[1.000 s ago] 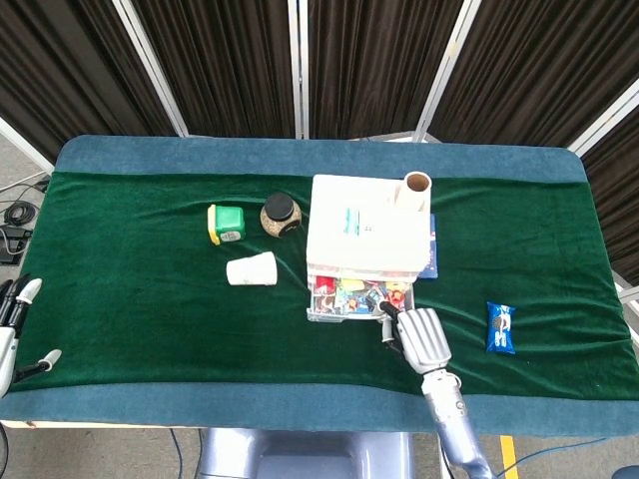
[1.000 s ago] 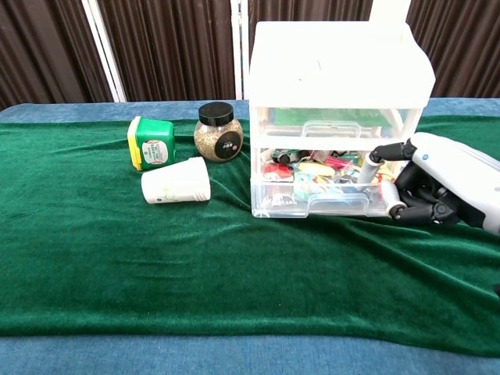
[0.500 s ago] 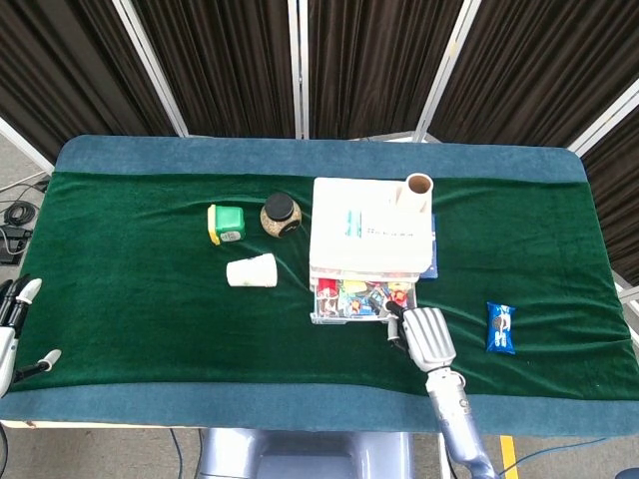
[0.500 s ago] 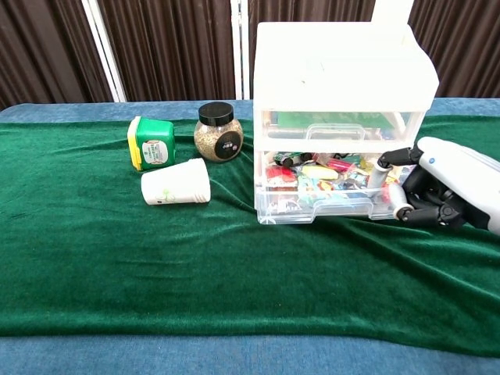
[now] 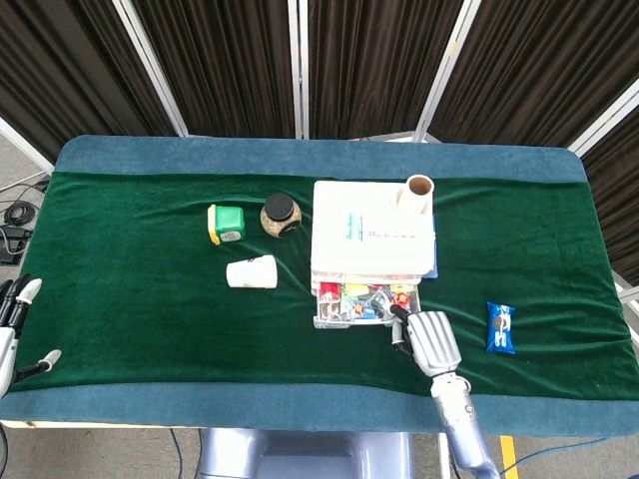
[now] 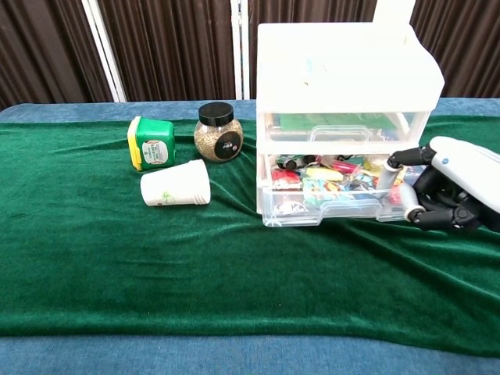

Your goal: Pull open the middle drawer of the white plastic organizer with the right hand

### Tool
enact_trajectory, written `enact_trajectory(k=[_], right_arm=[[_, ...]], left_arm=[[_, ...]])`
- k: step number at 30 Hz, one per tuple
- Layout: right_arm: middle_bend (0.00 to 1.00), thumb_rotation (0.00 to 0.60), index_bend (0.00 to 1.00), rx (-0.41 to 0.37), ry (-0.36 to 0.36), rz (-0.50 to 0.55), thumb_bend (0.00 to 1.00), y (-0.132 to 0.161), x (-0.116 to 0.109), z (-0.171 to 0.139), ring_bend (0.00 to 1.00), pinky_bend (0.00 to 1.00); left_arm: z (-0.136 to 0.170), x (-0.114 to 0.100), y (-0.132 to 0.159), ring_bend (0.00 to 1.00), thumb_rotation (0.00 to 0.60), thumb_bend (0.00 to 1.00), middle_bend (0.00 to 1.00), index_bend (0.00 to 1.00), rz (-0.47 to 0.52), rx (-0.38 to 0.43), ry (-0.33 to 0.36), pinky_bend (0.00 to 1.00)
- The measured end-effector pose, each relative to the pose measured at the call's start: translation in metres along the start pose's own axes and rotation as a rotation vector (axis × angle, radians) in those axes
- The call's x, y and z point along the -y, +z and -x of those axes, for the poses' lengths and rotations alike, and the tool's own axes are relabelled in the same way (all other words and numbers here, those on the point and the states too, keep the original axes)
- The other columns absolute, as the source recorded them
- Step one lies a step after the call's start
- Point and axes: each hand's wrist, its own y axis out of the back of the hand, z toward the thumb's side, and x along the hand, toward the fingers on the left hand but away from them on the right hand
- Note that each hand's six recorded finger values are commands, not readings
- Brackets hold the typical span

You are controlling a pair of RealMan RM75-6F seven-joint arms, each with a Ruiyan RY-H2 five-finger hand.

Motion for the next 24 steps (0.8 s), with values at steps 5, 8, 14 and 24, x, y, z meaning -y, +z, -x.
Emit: enact_trajectory(k=[5,8,14,24], right_arm=[[0.96,0.6,0.58,0.009,0.007,-0.001,0.66,-0.004,0.001,-0.001,1.0,0.86],[0.96,0.6,0.59,0.012,0.008,-0.009,0.66,-0.006,0.001,-0.002,1.0,0.86],[0.96,0.6,0.6,0.019,0.013,-0.013,0.66,-0.008,0.001,-0.004,1.0,0.86],[0.96,0.6,0.62,0.026,0.007,-0.018,0.66,-0.011,-0.003,-0.008,1.0,0.86]], left_arm=[[0.0,0.0,0.0,0.0,0.6,0.07,0.0,0.0,0.0,-0.001,0.0,0.0],[0.0,0.0,-0.001,0.0,0.6,0.07,0.0,0.0,0.001,-0.002,0.0,0.0],[0.0,-0.001,-0.001,0.0,0.6,0.07,0.0,0.0,0.001,-0.002,0.001,0.0],[0.0,-0.001,-0.001,0.0,0.6,0.07,0.0,0.0,0.002,-0.003,0.002,0.0]])
